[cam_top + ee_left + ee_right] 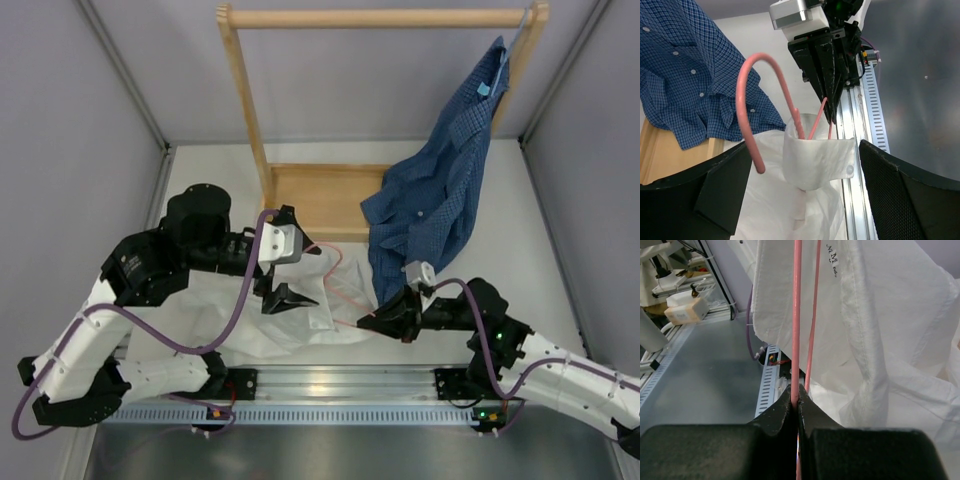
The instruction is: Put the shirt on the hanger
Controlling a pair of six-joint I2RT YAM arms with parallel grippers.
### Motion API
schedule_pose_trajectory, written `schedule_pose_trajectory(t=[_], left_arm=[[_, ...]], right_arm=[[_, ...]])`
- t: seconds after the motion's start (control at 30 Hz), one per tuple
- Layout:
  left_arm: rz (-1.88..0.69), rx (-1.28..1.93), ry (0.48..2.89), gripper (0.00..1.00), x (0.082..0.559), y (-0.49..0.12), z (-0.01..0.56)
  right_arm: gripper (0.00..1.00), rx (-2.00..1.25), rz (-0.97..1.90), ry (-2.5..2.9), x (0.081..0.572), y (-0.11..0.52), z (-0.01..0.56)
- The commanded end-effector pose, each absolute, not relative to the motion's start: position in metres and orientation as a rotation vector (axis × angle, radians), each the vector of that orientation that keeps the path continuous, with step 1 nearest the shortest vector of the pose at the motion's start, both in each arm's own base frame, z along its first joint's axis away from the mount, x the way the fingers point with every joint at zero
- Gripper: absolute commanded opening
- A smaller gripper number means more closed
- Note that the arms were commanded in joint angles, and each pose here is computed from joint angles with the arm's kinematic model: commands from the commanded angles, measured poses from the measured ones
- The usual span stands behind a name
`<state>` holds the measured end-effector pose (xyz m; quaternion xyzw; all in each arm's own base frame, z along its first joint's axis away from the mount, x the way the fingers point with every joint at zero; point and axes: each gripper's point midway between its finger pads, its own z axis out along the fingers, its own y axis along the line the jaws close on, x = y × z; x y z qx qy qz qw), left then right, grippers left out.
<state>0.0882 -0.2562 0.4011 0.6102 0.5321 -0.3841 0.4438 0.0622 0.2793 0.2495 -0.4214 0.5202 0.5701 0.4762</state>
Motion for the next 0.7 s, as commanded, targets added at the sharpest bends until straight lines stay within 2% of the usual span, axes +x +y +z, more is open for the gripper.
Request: schedule_pose_trajectory(t=[0.0, 0.07, 0.17, 0.27, 0.3, 0.4, 0.43, 0.5, 0.53, 0.6, 0.67], left_arm=[[-0.947, 1.514, 1.342, 0.90, 0.092, -0.257, 0.396], [-0.946, 1.515, 1.347, 0.86, 0.093, -0.258, 0.395], [-0.959, 1.522, 1.356, 0.72, 0.092, -0.260, 0.392], [-0.999, 1.542, 1.353, 0.63, 0.088, -0.264, 0.390], [-1.013, 1.548, 1.345, 0.51, 0.086, -0.264, 0.391], [-1.071, 1.581, 1.330, 0.37, 0.079, -0.269, 0.388], [-1.098, 1.597, 1.314, 0.28, 0.076, -0.270, 0.388], [-1.125, 1.615, 1.310, 0.16, 0.074, -0.274, 0.386], [-1.142, 1.624, 1.307, 0.04, 0.073, -0.275, 0.385], [-1.157, 1.637, 1.306, 0.00, 0.073, -0.278, 0.382], [-1.170, 1.649, 1.292, 0.00, 0.070, -0.278, 0.381]], right_arm=[[0.00, -1.037, 1.400, 1.081, 0.051, 0.271, 0.301], [0.00, -1.042, 1.407, 1.063, 0.046, 0.267, 0.305], [0.00, -1.042, 1.407, 1.048, 0.044, 0.264, 0.310], [0.00, -1.049, 1.403, 1.056, 0.043, 0.264, 0.310], [0.00, -1.052, 1.403, 1.058, 0.044, 0.264, 0.310], [0.00, -1.057, 1.401, 1.062, 0.044, 0.266, 0.311], [0.00, -1.059, 1.398, 1.064, 0.045, 0.266, 0.311], [0.00, -1.060, 1.394, 1.057, 0.045, 0.267, 0.314], [0.00, -1.060, 1.392, 1.059, 0.046, 0.267, 0.314], [0.00, -1.062, 1.388, 1.049, 0.046, 0.267, 0.318], [0.00, -1.068, 1.386, 1.055, 0.047, 0.269, 0.317]])
